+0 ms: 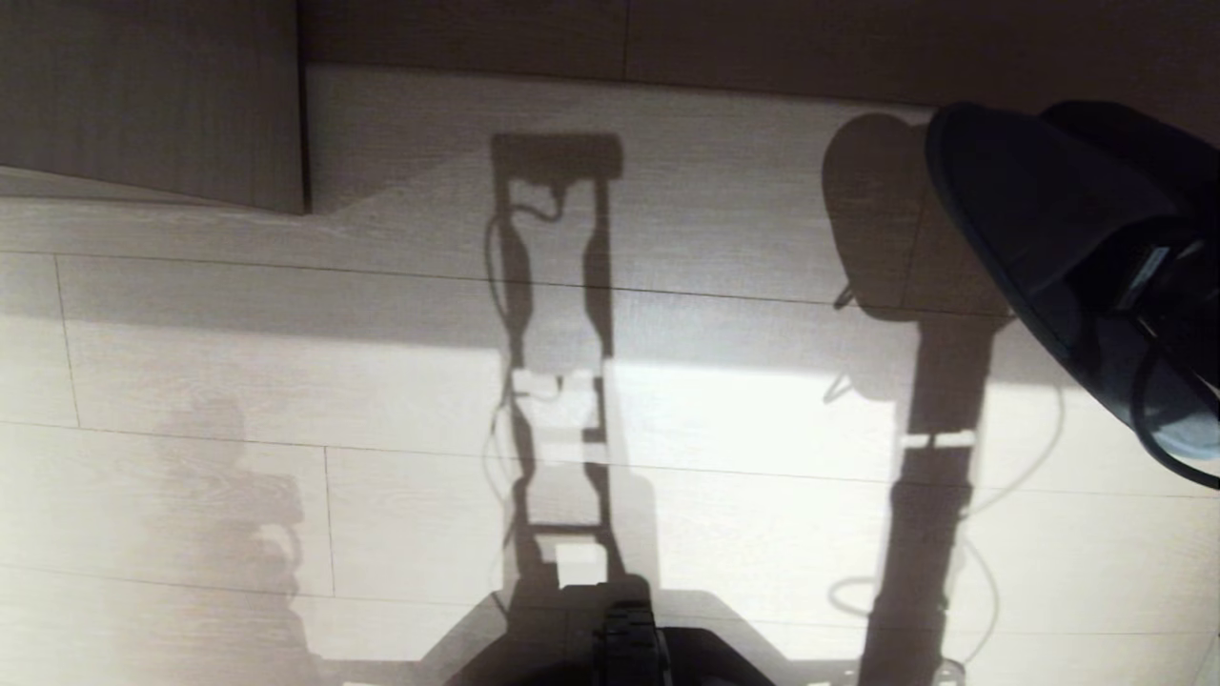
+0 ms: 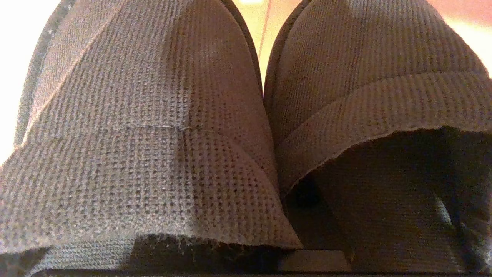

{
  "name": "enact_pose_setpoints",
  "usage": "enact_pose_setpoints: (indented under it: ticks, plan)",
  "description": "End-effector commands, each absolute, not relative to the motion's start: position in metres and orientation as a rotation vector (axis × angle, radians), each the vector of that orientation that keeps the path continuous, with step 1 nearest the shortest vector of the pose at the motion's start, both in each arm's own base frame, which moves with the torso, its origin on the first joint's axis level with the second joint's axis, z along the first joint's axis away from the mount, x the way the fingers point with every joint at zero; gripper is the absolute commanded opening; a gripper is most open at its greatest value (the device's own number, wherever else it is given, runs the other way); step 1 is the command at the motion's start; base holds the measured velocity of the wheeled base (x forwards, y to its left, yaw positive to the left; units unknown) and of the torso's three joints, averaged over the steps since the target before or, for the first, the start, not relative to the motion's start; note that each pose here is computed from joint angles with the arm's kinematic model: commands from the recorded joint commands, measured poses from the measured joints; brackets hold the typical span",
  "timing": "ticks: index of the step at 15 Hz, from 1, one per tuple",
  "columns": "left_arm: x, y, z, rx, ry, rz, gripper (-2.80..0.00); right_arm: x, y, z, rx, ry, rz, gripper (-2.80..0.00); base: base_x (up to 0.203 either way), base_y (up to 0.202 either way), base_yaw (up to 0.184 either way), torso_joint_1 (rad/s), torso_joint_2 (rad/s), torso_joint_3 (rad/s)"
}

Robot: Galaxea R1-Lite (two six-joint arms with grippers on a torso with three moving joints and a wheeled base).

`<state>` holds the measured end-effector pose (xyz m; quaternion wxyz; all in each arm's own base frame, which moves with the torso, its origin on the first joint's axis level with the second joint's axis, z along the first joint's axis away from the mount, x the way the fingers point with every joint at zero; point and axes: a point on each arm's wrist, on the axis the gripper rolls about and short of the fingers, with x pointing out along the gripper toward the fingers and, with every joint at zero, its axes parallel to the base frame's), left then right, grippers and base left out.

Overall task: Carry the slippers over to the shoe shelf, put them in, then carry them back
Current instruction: Place the slippers on the floor

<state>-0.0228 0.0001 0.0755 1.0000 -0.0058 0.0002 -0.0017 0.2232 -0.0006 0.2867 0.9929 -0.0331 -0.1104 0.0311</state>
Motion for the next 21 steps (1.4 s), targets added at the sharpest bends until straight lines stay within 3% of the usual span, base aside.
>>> enact_pose_setpoints:
  ticks: [1, 9, 14, 15, 21]
  plan:
    - [-0.023, 0.0, 0.075, -0.012, 0.002, -0.003, -2.8, 0.262, -0.001, 0.272, -0.069, -0.253, 0.061, -2.8, 0.0, 0.0, 0.0, 0.0, 0.0, 0.0]
    - [-0.023, 0.0, 0.075, -0.012, 0.002, -0.003, -2.8, 0.315, -0.002, 0.206, -0.067, -0.349, -0.005, -2.8, 0.0, 0.0, 0.0, 0.0, 0.0, 0.0]
    - [-0.023, 0.0, 0.075, -0.012, 0.002, -0.003, -2.8, 0.328, 0.013, 0.201, 0.003, -0.393, -0.077, -2.8, 0.0, 0.0, 0.0, 0.0, 0.0, 0.0]
    - [-0.023, 0.0, 0.075, -0.012, 0.002, -0.003, -2.8, 0.328, 0.013, 0.201, 0.003, -0.393, -0.077, 0.0, 0.0, 0.0, 0.0, 0.0, 0.0, 0.0]
    - [-0.023, 0.0, 0.075, -0.012, 0.0, -0.003, -2.8, 0.327, 0.013, 0.185, -0.013, -0.328, -0.078, 0.0, 0.0, 0.0, 0.0, 0.0, 0.0, 0.0]
